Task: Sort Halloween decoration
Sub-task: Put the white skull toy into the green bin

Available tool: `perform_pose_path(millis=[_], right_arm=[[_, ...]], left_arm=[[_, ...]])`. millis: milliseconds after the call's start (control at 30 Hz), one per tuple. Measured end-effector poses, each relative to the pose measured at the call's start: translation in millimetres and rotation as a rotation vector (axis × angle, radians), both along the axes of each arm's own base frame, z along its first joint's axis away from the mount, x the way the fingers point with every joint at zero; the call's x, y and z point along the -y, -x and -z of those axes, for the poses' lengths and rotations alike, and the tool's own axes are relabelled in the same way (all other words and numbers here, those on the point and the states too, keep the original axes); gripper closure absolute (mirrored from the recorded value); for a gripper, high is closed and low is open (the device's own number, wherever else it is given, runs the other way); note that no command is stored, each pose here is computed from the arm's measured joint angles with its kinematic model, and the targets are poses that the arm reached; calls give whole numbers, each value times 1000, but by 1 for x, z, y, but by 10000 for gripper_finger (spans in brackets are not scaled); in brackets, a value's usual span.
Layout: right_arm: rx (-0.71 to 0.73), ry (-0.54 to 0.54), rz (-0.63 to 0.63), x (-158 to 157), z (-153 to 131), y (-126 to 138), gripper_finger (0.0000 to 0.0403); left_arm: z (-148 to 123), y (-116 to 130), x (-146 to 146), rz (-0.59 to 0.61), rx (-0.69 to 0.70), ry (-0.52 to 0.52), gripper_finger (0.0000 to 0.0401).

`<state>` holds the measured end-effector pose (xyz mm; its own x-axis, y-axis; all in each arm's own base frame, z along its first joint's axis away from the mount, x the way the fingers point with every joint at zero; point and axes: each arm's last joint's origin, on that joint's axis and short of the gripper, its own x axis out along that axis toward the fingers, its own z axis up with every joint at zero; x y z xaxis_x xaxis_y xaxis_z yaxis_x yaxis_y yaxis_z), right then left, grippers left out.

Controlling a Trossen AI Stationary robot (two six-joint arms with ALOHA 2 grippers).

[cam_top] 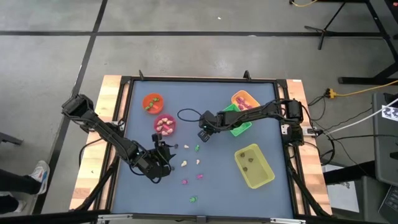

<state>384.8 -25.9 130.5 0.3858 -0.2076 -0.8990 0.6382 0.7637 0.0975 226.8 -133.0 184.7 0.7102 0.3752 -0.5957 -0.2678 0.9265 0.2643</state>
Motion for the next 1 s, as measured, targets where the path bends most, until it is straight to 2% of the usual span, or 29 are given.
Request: perform_pose_path(millis=[233,500,733,1000], right_arm=[[52,-81,-40,-3,-24,5,342],[115,-180,-109,-7,-61,17,351],[52,-95,-197,-7,-88,39,345],[-201,56,-341,-5,-97,69,341]], left_arm=[[0,0,0,0,0,0,241],[0,0,0,0,0,0,241],[0,0,0,0,0,0,241],[0,0,0,0,0,1,241]])
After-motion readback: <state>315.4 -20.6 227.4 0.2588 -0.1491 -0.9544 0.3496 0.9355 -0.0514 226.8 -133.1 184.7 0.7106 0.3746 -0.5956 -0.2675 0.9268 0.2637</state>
